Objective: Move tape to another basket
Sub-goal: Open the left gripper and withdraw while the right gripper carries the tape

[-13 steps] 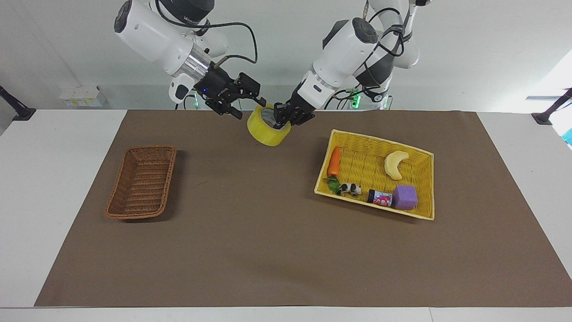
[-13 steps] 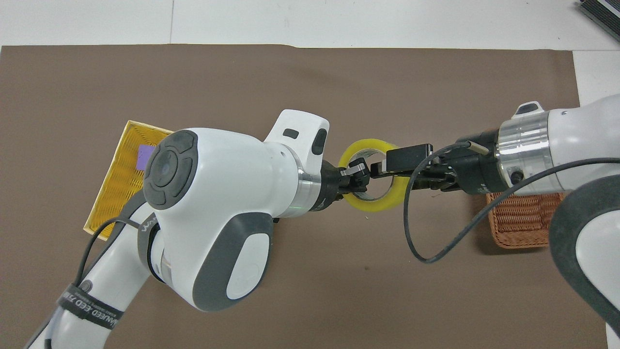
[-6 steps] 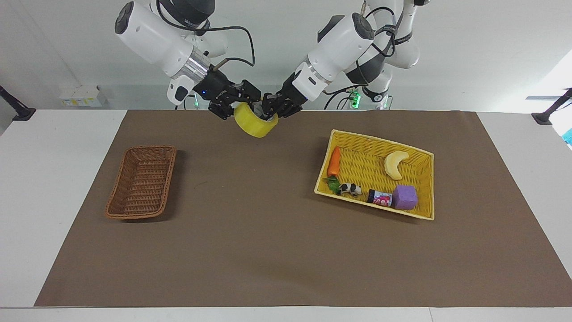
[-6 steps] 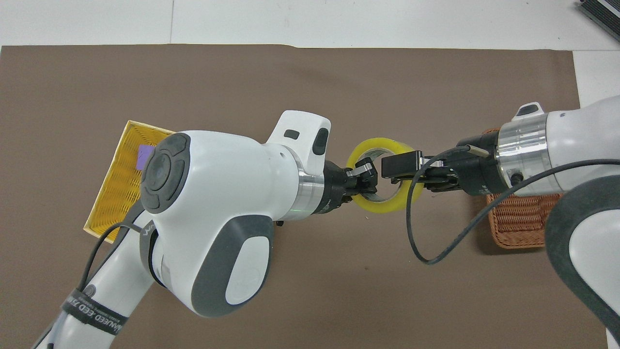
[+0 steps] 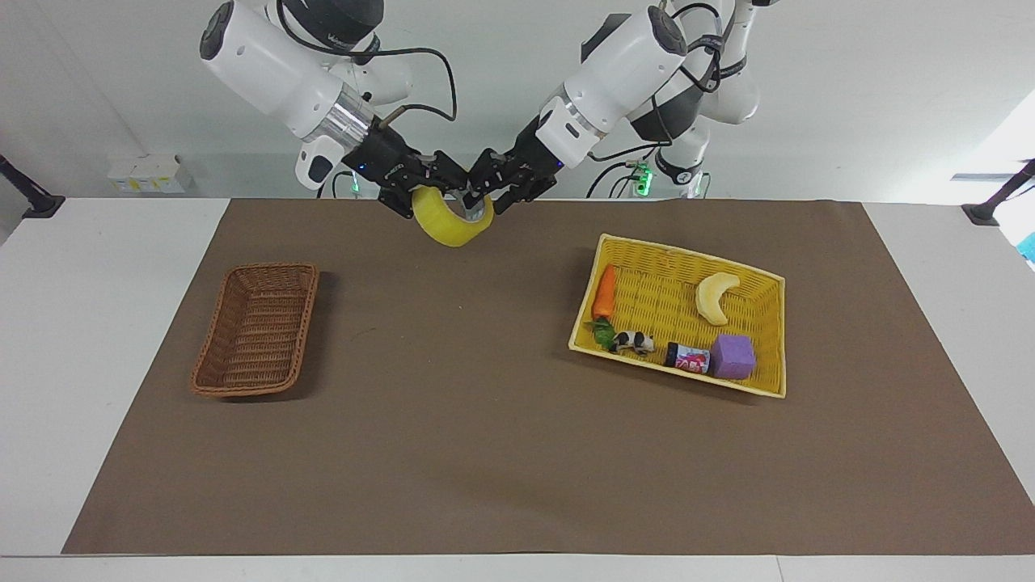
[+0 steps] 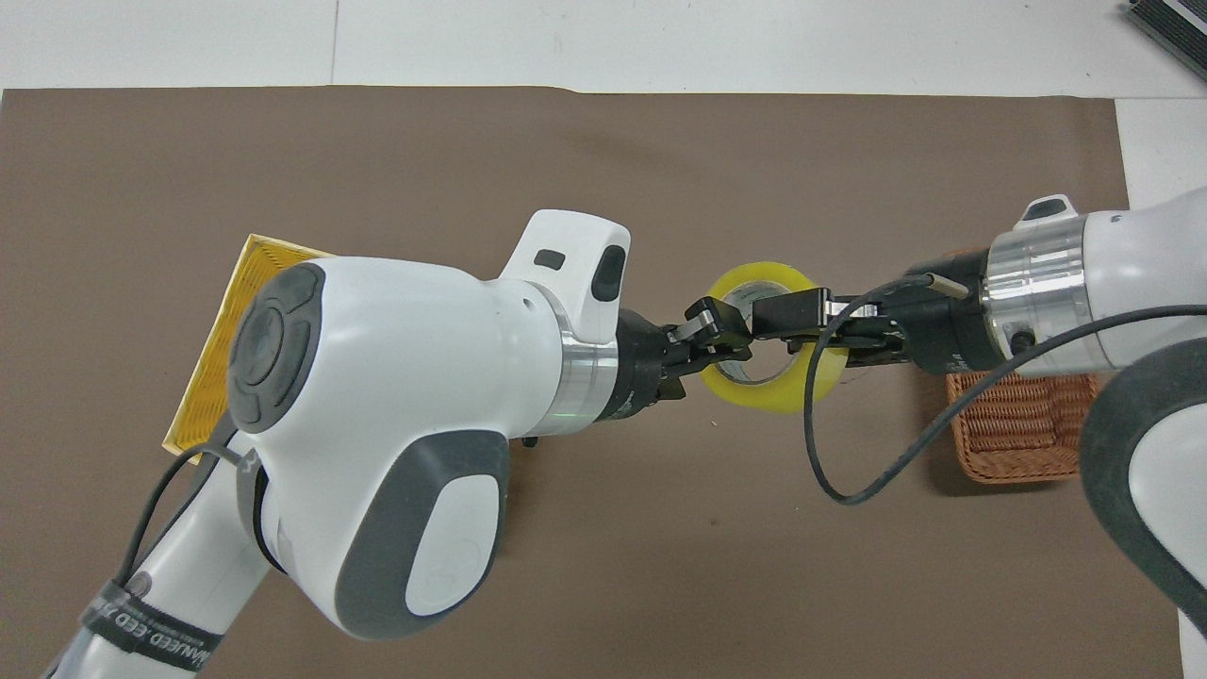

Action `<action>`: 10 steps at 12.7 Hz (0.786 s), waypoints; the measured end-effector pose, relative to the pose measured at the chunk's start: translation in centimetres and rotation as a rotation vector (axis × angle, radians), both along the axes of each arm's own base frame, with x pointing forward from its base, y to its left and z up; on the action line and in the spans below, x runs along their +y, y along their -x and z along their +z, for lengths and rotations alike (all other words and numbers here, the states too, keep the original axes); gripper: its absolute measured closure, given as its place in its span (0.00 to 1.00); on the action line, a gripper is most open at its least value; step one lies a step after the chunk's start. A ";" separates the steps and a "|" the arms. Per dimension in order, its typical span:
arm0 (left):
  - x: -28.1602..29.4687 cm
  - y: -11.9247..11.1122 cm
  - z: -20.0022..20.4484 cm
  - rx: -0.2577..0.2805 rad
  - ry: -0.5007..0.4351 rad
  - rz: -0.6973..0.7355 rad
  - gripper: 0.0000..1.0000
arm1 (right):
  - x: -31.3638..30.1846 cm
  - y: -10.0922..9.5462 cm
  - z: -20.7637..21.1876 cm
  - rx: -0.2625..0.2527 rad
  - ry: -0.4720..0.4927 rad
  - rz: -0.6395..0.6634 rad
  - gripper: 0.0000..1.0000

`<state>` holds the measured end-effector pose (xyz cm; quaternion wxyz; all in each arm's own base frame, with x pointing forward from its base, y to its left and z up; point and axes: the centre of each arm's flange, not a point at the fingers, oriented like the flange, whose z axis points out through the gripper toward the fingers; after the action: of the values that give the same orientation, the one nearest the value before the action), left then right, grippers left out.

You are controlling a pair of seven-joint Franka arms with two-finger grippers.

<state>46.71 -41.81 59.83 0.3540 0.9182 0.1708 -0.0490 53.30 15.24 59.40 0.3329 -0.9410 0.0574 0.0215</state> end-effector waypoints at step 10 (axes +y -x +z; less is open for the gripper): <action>7.3 -4.2 0.2 -0.047 -0.140 0.031 0.00 | -1.7 -0.4 -0.2 -0.025 0.001 0.006 1.00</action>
<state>50.89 -34.54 59.98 0.2935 0.9389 0.1796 -0.0096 53.72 13.56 59.21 0.3329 -0.9416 0.0506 0.0107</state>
